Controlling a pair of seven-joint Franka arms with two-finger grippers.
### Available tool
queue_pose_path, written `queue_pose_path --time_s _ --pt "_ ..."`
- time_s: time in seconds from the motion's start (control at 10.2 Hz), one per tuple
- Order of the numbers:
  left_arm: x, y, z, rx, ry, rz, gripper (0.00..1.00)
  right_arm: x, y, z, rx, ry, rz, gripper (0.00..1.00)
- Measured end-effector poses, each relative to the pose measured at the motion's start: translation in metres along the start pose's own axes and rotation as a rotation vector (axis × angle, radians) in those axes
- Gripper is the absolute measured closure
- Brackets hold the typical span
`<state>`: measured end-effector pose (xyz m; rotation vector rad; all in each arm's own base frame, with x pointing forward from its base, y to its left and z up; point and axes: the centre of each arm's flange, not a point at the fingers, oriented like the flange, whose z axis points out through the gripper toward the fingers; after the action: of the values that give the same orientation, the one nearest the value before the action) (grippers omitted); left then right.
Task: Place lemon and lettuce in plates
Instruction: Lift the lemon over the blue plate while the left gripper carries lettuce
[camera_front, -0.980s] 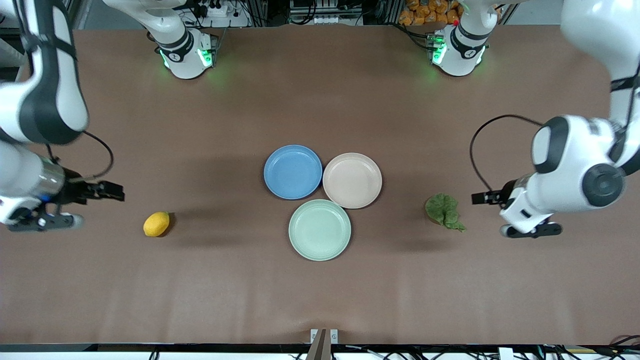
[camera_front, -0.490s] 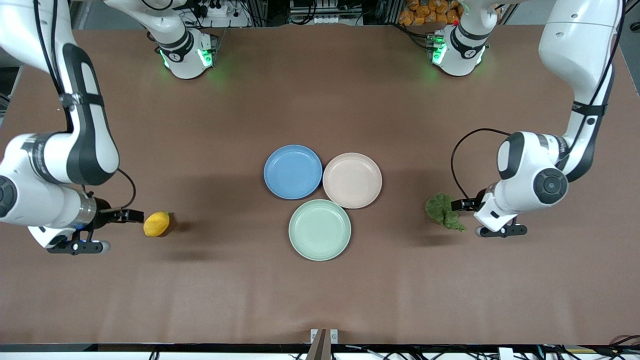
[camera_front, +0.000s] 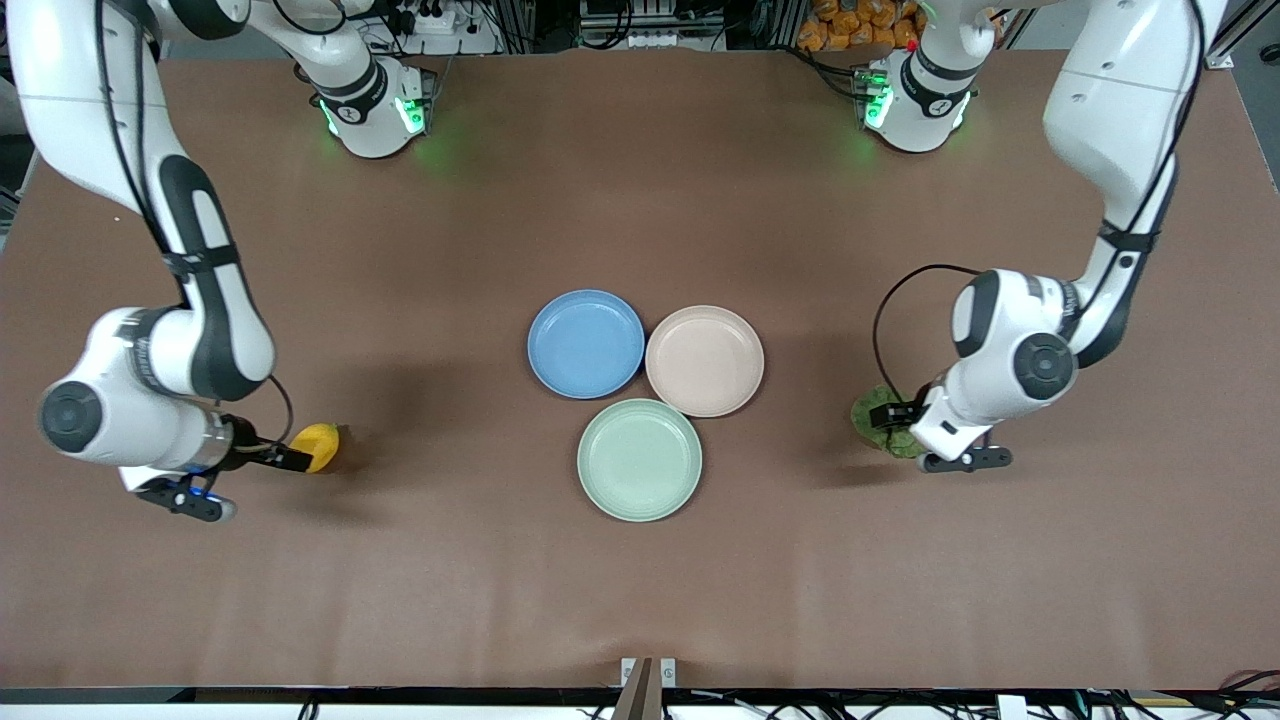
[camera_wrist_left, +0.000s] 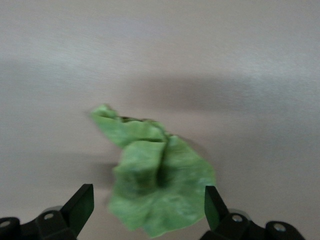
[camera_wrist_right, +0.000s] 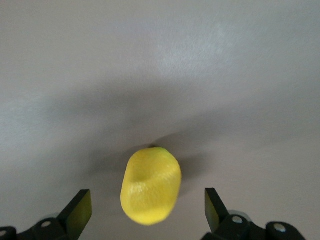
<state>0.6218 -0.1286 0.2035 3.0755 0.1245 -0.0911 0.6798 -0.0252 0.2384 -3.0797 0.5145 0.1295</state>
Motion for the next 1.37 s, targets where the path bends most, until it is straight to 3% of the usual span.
queue_pose_path --time_s 0.29,0.49,0.69,0.78,0.88,1.08,1.37 --pt "-0.001 0.000 0.034 -0.003 0.002 -0.003 0.18 -0.004 -0.001 0.027 -0.009 -0.017 0.015 0.00" --pt "0.001 0.003 0.028 0.008 0.021 0.022 0.48 -0.004 0.000 0.036 -0.018 -0.026 -0.001 0.01" --pt "0.003 -0.002 0.024 0.020 0.027 0.025 0.73 -0.003 0.002 0.037 -0.021 -0.026 -0.063 0.30" --pt "0.004 -0.006 0.023 0.025 0.026 0.022 0.86 -0.003 0.003 0.036 -0.020 -0.024 -0.074 0.37" --pt "0.004 -0.005 0.022 0.027 0.022 0.023 0.96 -0.003 0.003 0.036 -0.021 -0.025 -0.081 0.37" --pt "0.003 -0.004 0.016 0.039 -0.001 0.027 0.96 -0.004 -0.001 0.030 -0.023 -0.033 -0.094 0.37" --pt "-0.001 0.012 -0.015 0.064 -0.031 0.037 0.96 -0.019 -0.032 -0.024 -0.024 -0.039 -0.149 0.37"
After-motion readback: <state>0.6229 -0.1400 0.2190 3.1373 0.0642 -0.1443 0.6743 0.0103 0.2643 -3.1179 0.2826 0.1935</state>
